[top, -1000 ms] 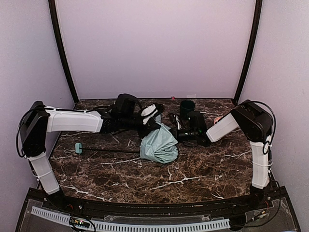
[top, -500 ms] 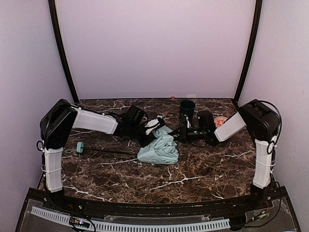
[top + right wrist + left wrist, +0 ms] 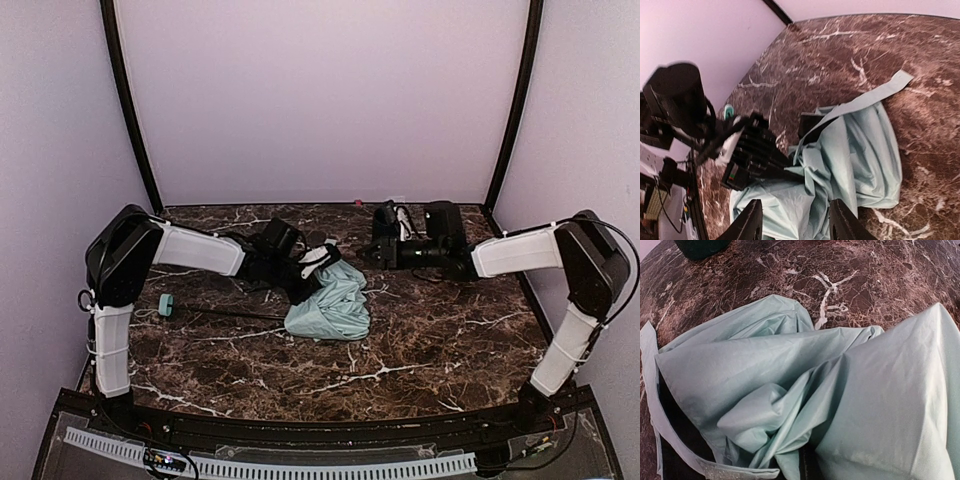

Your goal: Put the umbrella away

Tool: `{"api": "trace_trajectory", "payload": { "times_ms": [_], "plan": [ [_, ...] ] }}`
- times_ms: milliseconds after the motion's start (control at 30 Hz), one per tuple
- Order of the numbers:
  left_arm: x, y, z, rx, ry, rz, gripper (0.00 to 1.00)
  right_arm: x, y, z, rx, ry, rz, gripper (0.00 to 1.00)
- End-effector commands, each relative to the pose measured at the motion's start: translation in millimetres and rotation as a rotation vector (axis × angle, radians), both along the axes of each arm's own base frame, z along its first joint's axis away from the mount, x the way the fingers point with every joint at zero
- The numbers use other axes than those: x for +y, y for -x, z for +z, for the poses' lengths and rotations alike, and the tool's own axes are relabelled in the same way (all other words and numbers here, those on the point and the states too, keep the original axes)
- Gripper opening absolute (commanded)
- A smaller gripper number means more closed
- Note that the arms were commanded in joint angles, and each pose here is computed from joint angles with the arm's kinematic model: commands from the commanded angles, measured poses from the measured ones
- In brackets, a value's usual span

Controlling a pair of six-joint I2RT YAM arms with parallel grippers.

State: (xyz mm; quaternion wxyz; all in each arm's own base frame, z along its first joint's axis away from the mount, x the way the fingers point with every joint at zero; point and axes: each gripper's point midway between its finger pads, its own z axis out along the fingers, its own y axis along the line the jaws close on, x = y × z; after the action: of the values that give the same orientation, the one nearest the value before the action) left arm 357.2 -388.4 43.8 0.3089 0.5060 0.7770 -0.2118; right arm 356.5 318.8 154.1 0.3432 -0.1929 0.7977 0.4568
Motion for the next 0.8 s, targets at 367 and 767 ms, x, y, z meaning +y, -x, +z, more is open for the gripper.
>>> {"api": "trace_trajectory", "payload": {
  "times_ms": [367, 767],
  "plan": [
    [-3.8, 28.9, 61.3, 0.005, 0.053, -0.038, 0.0, 36.9, 38.0, -124.5, 0.296, 0.175, 0.144, 0.0],
    [-32.3, -7.5, 125.2, 0.024, 0.271, -0.013, 0.0, 27.8, 45.6, -172.1, 0.438, 0.249, 0.172, 0.0]
  ]
}}
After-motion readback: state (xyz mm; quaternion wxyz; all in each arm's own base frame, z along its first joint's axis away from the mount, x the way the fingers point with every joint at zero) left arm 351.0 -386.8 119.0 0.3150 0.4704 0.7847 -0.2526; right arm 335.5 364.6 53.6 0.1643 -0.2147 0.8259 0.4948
